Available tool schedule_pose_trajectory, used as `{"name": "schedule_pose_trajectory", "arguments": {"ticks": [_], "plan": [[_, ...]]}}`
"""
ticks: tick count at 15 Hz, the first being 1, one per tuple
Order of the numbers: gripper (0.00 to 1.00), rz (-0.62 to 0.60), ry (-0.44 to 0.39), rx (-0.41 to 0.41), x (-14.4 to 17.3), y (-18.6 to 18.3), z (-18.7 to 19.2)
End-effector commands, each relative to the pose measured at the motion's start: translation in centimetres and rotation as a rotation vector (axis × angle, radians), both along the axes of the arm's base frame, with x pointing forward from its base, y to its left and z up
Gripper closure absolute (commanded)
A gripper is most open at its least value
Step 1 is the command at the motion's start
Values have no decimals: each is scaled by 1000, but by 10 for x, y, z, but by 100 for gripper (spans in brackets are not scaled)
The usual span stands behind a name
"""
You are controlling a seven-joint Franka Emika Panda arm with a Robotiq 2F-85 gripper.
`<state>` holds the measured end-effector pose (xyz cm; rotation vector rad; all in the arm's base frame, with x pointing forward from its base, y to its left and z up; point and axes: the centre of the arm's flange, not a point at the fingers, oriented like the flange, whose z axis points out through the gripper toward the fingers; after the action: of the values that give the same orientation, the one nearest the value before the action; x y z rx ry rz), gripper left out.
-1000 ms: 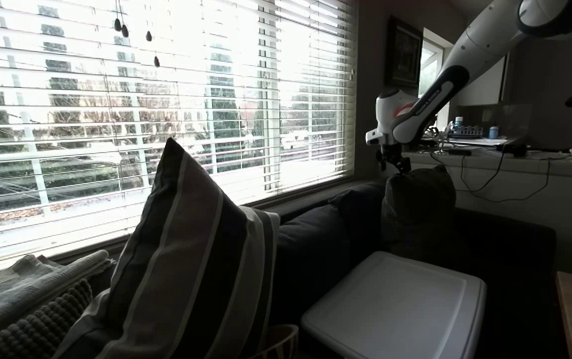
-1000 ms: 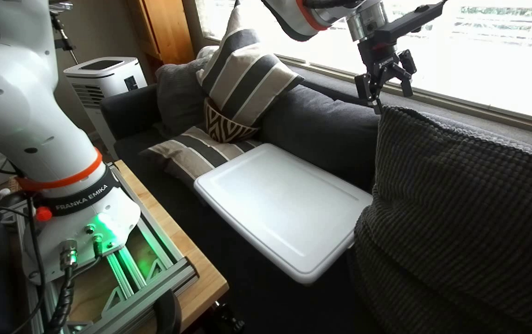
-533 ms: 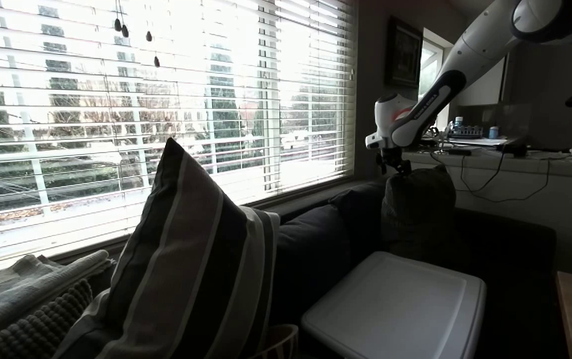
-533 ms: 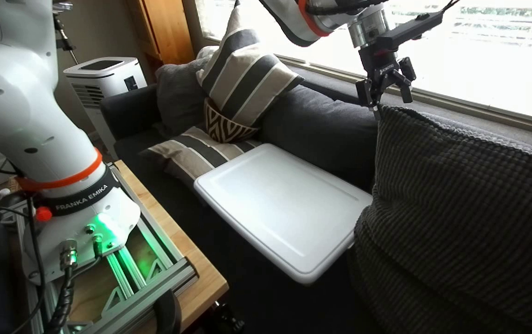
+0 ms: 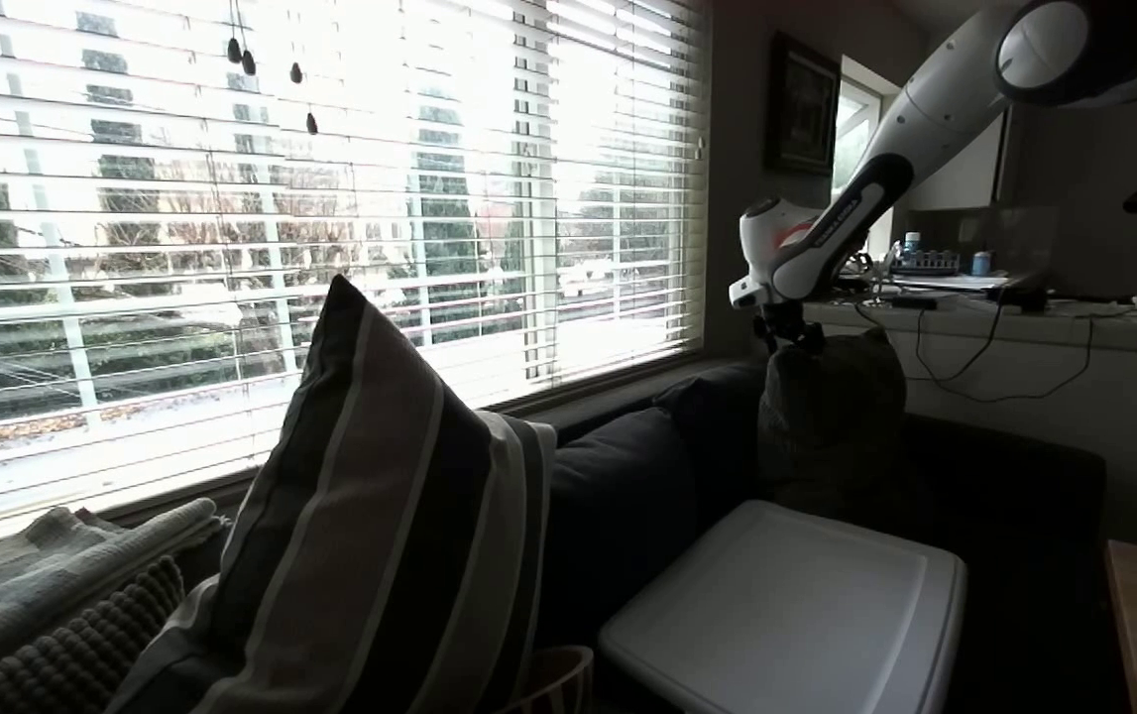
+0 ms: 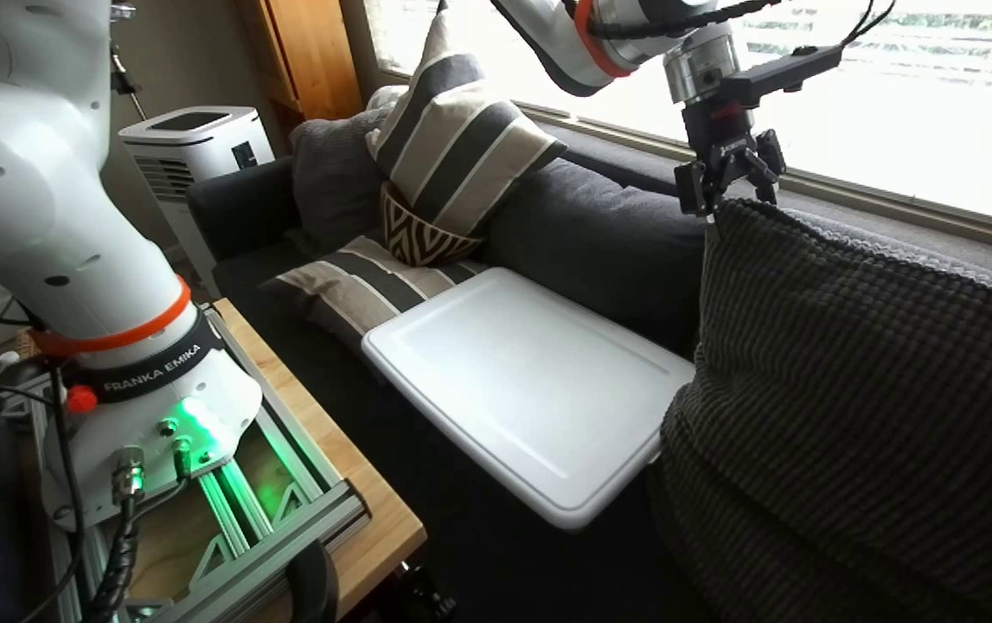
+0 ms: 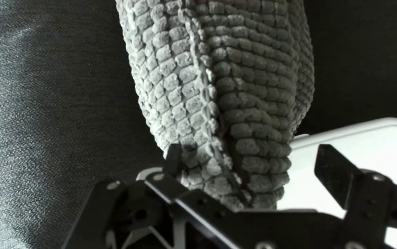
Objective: Pick up the grey pillow on the right and put it on the white lid
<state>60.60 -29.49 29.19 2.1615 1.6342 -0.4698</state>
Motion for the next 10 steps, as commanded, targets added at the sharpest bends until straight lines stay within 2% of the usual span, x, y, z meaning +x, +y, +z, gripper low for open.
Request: {"name": "schedule_pose_trajectory", "arguments": {"ticks": [1,5,10], "plan": [[32,37,35,0,15,-17,-18],[65,39,45,-1,20,-26,-27],[100,33,39,20,20,-30,-26]]}}
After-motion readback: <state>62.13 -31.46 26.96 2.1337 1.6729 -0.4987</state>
